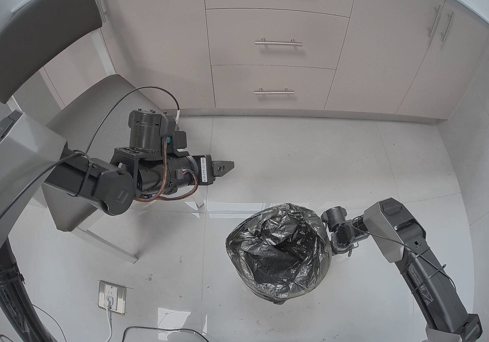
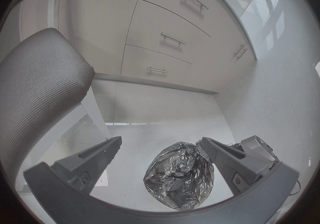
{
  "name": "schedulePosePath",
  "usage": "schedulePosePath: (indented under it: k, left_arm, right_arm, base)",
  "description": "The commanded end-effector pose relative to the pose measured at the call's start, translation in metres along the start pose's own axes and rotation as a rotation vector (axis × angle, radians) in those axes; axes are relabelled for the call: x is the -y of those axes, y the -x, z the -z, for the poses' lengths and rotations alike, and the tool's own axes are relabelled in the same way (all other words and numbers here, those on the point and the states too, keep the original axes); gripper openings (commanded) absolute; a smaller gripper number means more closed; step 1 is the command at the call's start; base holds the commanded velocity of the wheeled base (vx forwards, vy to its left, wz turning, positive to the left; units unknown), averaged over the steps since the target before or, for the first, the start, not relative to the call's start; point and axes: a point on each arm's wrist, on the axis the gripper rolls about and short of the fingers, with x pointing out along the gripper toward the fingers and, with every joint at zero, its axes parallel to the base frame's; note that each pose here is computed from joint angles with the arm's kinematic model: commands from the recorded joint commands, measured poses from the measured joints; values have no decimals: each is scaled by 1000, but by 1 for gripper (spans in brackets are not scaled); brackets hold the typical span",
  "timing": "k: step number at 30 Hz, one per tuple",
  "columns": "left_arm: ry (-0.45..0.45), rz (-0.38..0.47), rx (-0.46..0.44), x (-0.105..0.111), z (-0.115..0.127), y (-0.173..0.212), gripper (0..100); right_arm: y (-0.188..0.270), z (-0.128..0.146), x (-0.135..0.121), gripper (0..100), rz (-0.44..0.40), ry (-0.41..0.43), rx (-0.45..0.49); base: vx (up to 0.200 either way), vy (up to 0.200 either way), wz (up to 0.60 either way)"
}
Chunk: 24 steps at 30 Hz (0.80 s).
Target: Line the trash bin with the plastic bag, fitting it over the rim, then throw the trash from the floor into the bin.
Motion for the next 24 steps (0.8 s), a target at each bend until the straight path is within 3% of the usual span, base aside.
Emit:
schedulePosePath:
  k: [1,9,16,24]
  left_arm:
    - [-1,0,-1,0,1,-1,100]
    - [-1,1,2,0,0,0,100]
    - [2,2,5,1,-1,3,100]
    - [-3,11,47,6,-13,23,100]
  right_arm:
    - [0,0,-1,0,-1,-3,0]
    - [0,1,1,0,1,-2,-12]
    - [1,20,3,0,7,85,-180]
    - [51,-39,36,0,12,-17,-41]
  base:
    - [0,0,0]
    - [0,0,0]
    - [0,0,0]
    - [0,0,0]
